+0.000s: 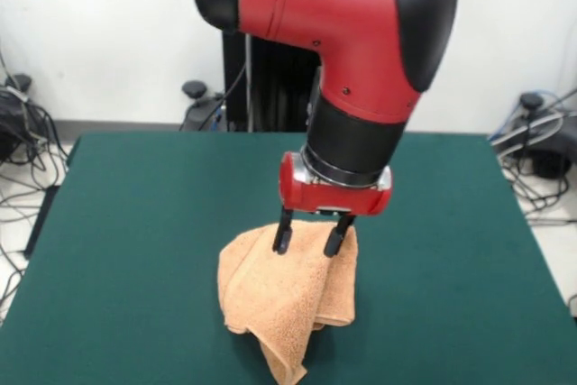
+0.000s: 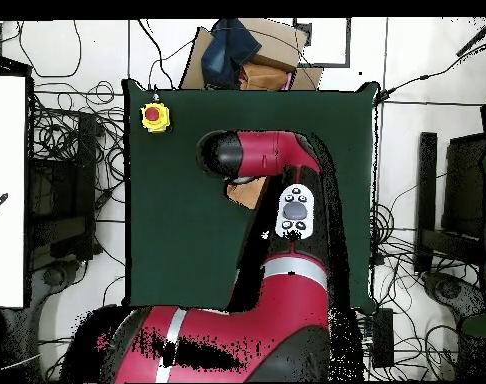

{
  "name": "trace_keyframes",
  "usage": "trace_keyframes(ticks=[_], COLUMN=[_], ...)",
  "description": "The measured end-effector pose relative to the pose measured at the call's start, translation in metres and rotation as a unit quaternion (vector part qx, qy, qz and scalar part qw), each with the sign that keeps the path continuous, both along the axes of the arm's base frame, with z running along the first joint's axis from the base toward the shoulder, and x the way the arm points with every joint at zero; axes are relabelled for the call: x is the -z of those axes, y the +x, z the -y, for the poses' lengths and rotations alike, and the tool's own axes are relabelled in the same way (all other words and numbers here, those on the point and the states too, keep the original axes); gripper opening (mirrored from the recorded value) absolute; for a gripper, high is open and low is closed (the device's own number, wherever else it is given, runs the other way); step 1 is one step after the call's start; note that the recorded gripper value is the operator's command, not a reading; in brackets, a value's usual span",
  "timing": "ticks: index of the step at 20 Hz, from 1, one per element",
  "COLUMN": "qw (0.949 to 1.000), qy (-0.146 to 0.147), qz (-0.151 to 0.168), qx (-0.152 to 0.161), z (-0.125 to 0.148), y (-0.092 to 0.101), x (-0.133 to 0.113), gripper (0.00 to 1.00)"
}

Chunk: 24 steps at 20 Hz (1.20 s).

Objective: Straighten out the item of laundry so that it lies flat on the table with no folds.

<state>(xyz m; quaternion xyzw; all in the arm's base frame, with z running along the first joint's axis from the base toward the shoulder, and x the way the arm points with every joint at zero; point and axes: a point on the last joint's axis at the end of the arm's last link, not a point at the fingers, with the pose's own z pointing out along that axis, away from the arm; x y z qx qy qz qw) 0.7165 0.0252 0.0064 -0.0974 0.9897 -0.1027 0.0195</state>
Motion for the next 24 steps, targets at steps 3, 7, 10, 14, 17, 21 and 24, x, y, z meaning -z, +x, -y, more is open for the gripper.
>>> trace_keyframes(ticks=[3, 7, 10, 14, 17, 21, 24], qw=[1.0, 0.9999, 0.9998, 0.9998, 0.9997, 0.9998, 0.9998], qy=[0.002, 0.005, 0.007, 0.008, 0.008, 0.005, 0.003], qz=[-0.005, -0.01, -0.012, -0.014, -0.02, -0.021, -0.017], qx=[0.001, 0.009, 0.013, 0.014, 0.013, 0.004, -0.006], z=[0.0, 0.011, 0.019, 0.023, 0.021, 0.011, -0.002], y=[-0.003, -0.008, -0.014, -0.02, -0.025, -0.026, -0.024], x=[0.008, 0.023, 0.039, 0.054, 0.063, 0.063, 0.058], gripper=[1.0, 1.0, 1.0, 1.0, 1.0, 1.0, 1.0])
